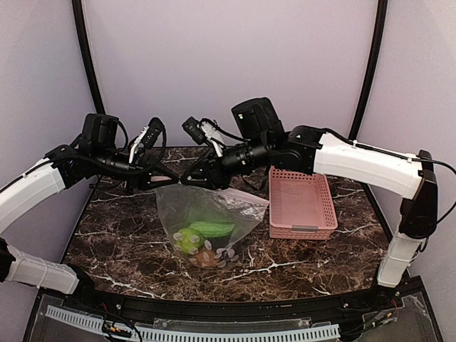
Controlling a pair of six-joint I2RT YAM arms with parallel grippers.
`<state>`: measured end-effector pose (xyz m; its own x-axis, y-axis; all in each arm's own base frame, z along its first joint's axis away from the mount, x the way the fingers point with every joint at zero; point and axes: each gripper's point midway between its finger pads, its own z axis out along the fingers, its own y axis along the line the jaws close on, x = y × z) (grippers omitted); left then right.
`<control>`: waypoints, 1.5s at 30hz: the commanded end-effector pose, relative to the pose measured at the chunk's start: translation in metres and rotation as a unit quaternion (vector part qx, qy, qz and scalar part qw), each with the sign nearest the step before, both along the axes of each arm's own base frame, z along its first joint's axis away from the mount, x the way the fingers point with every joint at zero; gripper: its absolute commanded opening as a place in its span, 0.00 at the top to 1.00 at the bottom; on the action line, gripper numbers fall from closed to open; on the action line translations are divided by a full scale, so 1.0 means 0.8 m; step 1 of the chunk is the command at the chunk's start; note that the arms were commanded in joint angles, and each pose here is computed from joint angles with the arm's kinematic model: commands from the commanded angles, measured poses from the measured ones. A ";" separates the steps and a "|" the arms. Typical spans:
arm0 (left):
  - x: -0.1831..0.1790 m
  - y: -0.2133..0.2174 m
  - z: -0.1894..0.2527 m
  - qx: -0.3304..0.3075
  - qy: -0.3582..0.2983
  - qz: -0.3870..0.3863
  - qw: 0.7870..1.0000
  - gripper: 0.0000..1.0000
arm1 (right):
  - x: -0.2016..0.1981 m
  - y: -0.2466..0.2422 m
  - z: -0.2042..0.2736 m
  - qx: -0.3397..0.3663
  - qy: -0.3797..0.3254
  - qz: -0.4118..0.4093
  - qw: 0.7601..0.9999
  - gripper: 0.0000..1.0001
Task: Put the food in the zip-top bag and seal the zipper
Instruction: Zip the zipper on the zipper food storage bag.
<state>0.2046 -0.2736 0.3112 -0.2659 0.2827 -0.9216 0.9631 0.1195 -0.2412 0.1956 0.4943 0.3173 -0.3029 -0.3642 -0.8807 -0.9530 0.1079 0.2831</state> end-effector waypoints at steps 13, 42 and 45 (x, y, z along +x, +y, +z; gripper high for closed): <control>0.004 0.007 0.000 0.007 -0.020 0.022 1.000 0.99 | -0.011 -0.028 0.019 0.016 -0.004 -0.017 1.000 0.83; -0.003 0.006 0.003 -0.004 -0.016 0.007 1.000 0.99 | 0.003 0.005 0.015 0.021 0.007 -0.007 1.000 0.84; -0.003 0.006 0.003 -0.003 -0.017 0.009 1.000 0.99 | 0.004 0.003 0.015 0.020 0.007 -0.009 1.000 0.90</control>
